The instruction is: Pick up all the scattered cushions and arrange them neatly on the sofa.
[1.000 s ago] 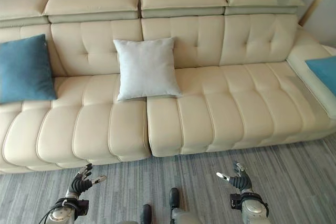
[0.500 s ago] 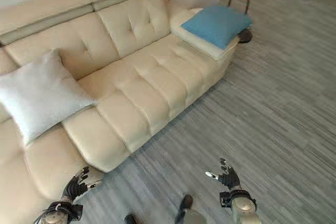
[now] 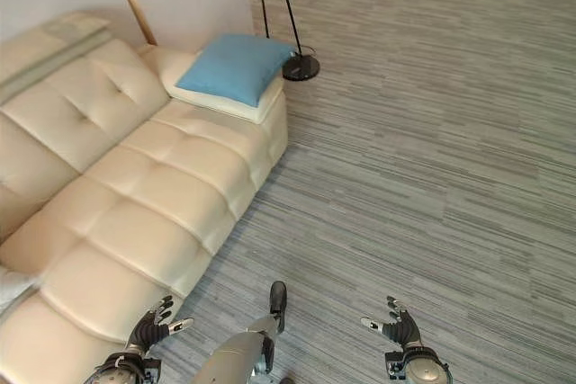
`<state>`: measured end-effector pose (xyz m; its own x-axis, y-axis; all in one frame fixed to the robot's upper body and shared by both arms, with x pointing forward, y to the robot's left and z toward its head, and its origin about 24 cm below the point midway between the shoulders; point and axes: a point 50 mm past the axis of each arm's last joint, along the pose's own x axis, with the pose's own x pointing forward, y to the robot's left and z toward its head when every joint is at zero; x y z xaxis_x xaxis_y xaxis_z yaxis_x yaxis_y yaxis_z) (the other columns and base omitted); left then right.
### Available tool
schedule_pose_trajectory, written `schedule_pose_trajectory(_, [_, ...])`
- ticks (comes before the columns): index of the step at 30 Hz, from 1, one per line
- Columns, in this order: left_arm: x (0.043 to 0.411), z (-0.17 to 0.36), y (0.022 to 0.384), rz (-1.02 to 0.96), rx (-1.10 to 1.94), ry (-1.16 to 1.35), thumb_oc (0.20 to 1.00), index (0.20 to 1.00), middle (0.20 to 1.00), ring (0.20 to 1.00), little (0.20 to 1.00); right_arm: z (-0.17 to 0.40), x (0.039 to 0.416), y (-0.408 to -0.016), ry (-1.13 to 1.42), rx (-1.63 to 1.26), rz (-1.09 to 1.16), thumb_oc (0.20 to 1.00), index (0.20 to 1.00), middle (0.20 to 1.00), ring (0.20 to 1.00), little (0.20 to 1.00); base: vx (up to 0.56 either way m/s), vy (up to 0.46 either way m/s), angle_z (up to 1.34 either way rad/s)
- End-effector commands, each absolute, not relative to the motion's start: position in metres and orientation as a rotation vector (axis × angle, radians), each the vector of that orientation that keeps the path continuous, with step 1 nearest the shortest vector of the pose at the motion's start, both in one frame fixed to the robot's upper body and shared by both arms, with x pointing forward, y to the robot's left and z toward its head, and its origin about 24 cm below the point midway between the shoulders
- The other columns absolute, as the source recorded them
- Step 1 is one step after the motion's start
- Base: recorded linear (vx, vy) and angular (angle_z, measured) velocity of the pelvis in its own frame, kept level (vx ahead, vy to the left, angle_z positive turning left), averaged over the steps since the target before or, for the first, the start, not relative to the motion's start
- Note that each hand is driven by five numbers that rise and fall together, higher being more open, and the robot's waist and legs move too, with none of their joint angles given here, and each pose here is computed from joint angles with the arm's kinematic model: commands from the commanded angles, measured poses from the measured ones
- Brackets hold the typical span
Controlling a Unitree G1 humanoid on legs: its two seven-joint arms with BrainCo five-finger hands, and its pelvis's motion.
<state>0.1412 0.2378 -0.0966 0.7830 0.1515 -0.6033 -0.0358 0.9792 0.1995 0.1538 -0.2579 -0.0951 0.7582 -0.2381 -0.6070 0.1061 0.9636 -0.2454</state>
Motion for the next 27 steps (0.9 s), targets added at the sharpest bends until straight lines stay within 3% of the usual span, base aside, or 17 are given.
schedule_pose_trajectory(1, [0.173,-0.071,0.248,0.086,0.235,0.525,1.000,1.000,1.000,1.000,1.000,-0.070,0.185,-0.262,0.521,-0.179,-0.217,1.000,1.000,1.000,1.000,1.000,0.37,0.260,-0.84])
schedule_pose_trajectory(5, [0.174,-0.066,0.259,0.105,0.257,0.514,1.000,1.000,1.000,1.000,1.000,-0.070,0.191,-0.250,0.509,-0.160,-0.170,1.000,1.000,1.000,1.000,1.000,0.21,0.180,-0.82])
schedule_pose_trajectory(15, [0.171,-0.069,0.266,0.136,0.262,0.537,1.000,1.000,1.000,1.000,1.000,-0.072,0.195,-0.246,0.517,-0.142,-0.158,1.000,1.000,1.000,1.000,1.000,0.16,0.102,0.22])
schedule_pose_trajectory(27, [0.169,-0.075,0.257,0.127,0.239,0.552,1.000,1.000,1.000,1.000,1.000,-0.073,0.184,-0.254,0.526,-0.138,-0.199,1.000,1.000,1.000,1.000,1.000,0.26,-0.087,0.30])
